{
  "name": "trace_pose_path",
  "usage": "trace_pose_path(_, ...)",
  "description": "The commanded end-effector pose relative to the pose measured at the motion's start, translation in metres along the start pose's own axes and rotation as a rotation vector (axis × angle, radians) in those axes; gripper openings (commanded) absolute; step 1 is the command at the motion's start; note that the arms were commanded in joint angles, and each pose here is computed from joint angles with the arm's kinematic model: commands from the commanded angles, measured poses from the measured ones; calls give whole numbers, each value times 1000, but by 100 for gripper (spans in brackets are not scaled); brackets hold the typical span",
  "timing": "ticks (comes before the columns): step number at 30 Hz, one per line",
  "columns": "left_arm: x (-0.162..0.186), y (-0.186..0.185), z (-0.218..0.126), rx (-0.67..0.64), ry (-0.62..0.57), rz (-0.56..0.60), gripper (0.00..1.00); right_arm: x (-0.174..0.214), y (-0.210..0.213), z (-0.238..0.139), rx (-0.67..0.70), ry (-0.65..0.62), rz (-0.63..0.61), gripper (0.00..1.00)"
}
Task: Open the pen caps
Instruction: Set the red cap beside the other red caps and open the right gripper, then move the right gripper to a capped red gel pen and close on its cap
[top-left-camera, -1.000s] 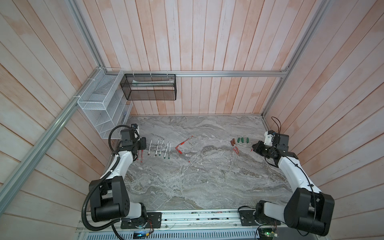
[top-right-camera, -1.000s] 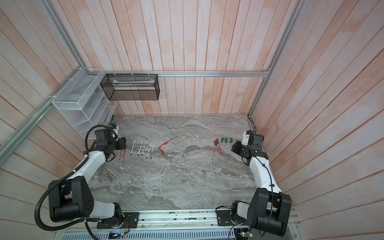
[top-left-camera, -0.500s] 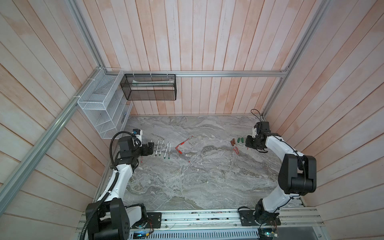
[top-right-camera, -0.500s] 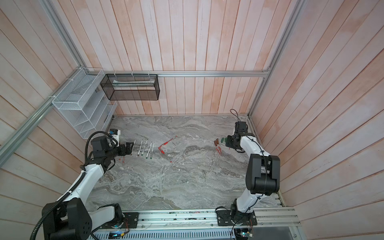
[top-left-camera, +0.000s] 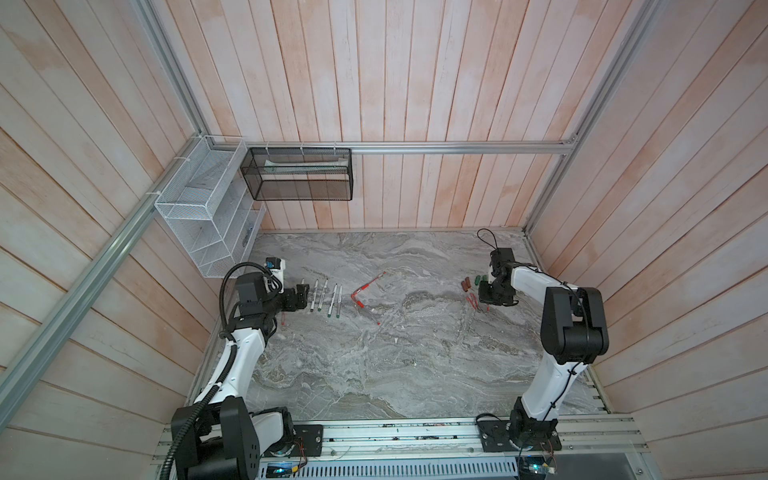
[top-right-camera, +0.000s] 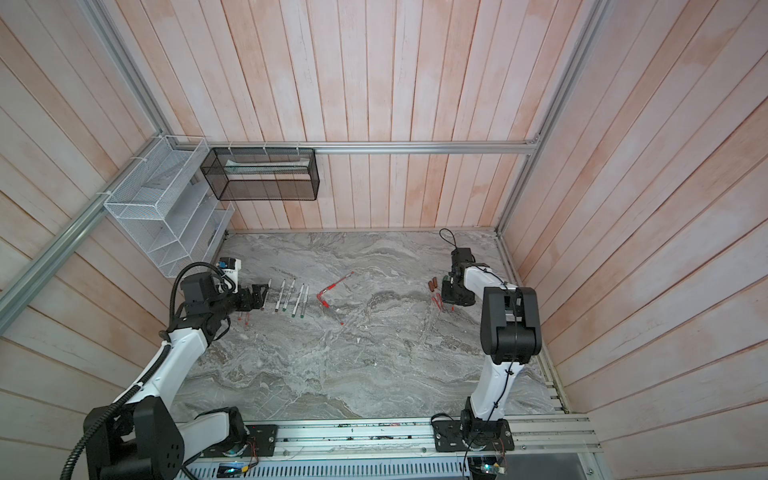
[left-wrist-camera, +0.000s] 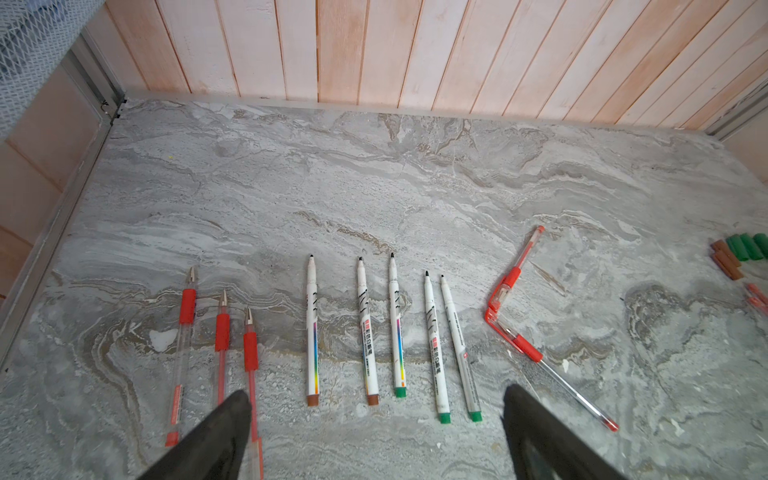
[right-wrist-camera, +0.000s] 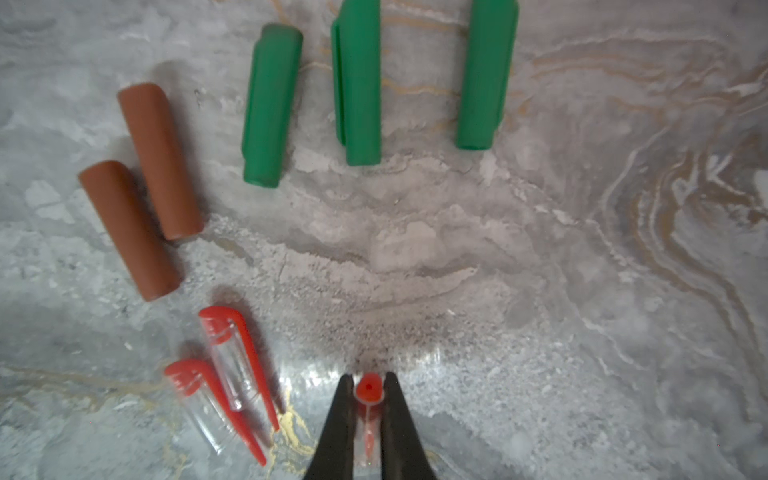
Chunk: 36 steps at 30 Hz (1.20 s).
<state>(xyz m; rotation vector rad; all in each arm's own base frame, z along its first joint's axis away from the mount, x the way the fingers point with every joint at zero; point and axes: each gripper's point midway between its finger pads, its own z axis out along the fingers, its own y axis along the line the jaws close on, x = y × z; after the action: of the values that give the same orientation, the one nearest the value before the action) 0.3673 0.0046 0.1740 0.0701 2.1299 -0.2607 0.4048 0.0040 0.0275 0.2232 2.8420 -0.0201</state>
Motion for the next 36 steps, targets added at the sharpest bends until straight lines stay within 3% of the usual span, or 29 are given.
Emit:
trace_pose_path(1, -4, 3, -2, 2, -21, -22, 96, 3, 3, 7, 5, 7, -16, 0)
trace_pose_path(6, -4, 6, -5, 6, -28, -39, 96, 3, 6, 10, -3, 18, -15, 9)
trace_pose_path(18, -1, 7, -7, 17, -49, -37, 96, -11, 11, -21, -40, -77, 2, 25)
trace_pose_path(27, 0, 6, -6, 24, -42, -39, 96, -30, 14, -73, -67, -186, 27, 34)
trace_pose_path(36, -1, 10, -6, 1, -36, -46, 96, -34, 60, -124, -187, -303, -3, 46)
